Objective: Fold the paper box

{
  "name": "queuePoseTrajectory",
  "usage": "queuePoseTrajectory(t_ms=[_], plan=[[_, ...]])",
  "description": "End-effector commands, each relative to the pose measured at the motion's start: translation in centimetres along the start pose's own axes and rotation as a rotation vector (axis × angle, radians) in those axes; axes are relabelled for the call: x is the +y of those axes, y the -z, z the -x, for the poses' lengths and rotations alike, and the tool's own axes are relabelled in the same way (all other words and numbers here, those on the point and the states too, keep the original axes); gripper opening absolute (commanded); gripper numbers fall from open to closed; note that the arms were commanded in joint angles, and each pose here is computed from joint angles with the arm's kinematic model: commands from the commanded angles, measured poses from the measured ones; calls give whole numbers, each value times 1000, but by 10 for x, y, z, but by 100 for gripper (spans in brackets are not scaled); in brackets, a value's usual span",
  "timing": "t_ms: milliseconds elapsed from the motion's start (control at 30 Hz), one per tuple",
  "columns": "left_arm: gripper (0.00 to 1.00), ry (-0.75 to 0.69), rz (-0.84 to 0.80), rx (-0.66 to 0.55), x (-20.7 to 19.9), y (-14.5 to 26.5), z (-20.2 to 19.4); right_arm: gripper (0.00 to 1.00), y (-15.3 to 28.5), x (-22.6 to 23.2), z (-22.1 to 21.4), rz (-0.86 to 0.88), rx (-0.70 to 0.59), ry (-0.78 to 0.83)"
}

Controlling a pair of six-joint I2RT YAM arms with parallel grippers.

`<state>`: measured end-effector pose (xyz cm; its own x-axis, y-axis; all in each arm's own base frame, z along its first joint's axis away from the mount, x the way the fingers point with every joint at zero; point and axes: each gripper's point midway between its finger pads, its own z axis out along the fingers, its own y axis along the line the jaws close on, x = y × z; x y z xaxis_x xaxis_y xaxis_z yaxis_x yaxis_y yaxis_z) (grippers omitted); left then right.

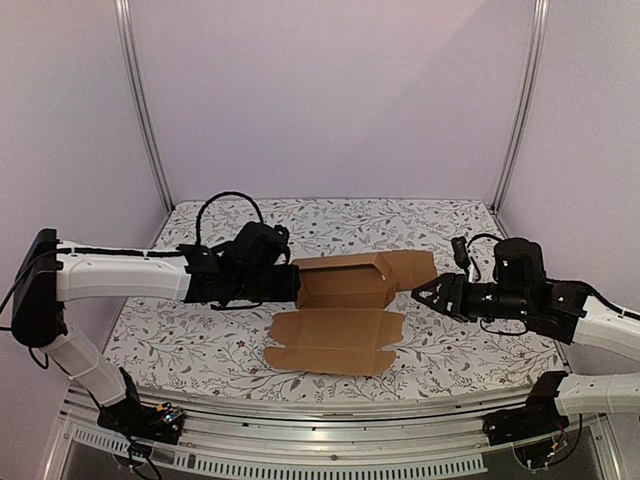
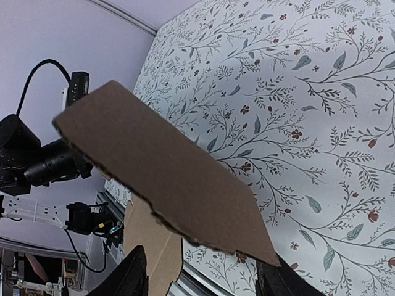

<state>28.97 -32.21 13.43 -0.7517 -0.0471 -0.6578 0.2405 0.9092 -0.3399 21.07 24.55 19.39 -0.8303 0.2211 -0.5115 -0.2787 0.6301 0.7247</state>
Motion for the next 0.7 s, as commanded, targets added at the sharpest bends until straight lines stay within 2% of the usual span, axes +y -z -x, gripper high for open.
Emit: queuePoseTrajectory(t_ms=[0,400,667], plan=[[0,52,-37,-13,1,4,5,58,3,1,6,101,-81,-76],[0,133,-127,33,-1,-7,-13,50,-17,-32,2,289,-188,-310],[0,160,-213,33,-12,-22,-20,47,-27,-9,10,512,-184,-321]])
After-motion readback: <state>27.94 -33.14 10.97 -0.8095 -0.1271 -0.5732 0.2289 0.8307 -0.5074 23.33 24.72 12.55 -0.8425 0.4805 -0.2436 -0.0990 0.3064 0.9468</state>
